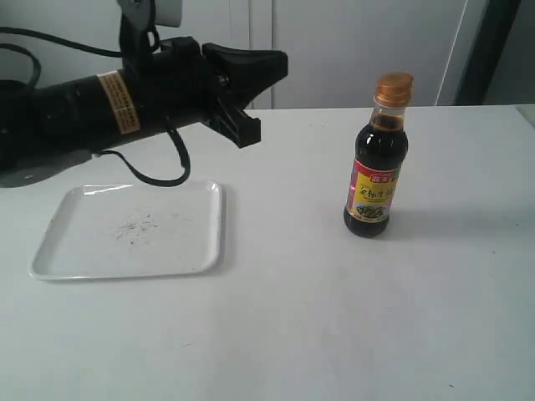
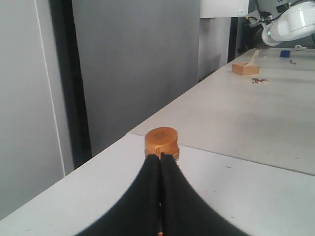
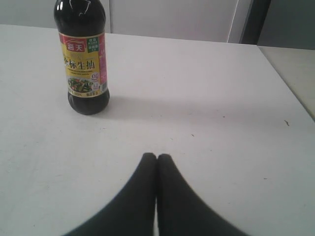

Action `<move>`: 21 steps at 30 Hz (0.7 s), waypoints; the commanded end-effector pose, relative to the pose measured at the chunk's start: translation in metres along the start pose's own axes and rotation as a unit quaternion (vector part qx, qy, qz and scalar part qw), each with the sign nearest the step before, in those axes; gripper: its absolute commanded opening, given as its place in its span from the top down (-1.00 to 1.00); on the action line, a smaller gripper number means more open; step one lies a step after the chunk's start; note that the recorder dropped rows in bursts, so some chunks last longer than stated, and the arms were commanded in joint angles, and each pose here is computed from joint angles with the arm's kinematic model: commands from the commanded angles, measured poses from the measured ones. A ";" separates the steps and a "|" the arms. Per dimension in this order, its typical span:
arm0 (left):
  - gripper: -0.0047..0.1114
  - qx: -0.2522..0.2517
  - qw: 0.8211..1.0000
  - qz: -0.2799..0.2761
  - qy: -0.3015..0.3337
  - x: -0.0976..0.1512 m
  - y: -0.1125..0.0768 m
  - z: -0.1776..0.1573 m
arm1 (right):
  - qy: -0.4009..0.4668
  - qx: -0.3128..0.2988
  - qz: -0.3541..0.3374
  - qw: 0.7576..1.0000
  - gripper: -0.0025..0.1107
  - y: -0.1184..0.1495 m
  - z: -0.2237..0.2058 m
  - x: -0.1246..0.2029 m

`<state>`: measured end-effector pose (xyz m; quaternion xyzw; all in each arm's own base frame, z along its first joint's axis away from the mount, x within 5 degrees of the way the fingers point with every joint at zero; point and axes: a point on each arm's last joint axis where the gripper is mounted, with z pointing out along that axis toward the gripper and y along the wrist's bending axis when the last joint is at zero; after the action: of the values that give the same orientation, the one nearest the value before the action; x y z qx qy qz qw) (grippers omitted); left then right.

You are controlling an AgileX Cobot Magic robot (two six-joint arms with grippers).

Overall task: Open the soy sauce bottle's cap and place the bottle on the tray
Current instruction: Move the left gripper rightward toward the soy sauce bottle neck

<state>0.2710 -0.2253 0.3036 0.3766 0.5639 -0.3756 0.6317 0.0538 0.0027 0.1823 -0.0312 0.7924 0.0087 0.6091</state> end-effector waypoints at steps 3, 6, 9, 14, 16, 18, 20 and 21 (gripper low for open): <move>0.92 0.055 0.998 -0.012 -0.022 -0.006 -0.009 0.028 | -0.004 0.000 0.000 1.000 0.96 0.000 0.000 0.000; 0.92 0.068 0.997 -0.026 -0.032 -0.007 -0.008 0.040 | -0.004 0.000 0.000 1.000 0.96 0.000 0.000 0.000; 0.83 0.085 0.995 -0.032 -0.035 -0.007 -0.004 0.051 | -0.004 0.000 0.000 1.000 0.96 0.000 0.000 0.000; 0.27 0.103 0.993 -0.056 -0.034 -0.003 0.002 0.066 | -0.004 0.000 0.000 1.000 0.96 0.000 0.000 0.000; -0.03 0.102 0.993 -0.054 -0.037 -0.003 0.005 0.071 | -0.004 0.000 0.000 1.000 0.96 0.000 0.000 0.000; -0.31 0.101 0.993 -0.053 -0.037 -0.004 0.005 0.076 | -0.004 0.000 0.000 1.000 0.96 0.000 0.000 0.000; -0.61 0.094 0.994 -0.051 -0.029 -0.002 0.005 0.082 | -0.004 0.000 0.000 1.000 0.96 0.000 0.000 0.000; -0.75 0.090 0.994 -0.051 -0.024 -0.002 0.004 0.085 | -0.004 0.000 0.000 1.000 0.96 0.000 0.000 0.000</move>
<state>0.3127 -0.2917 0.3097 0.3893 0.5309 -0.4655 0.5915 0.0538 0.0027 0.1823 -0.0312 0.7924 0.0087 0.6091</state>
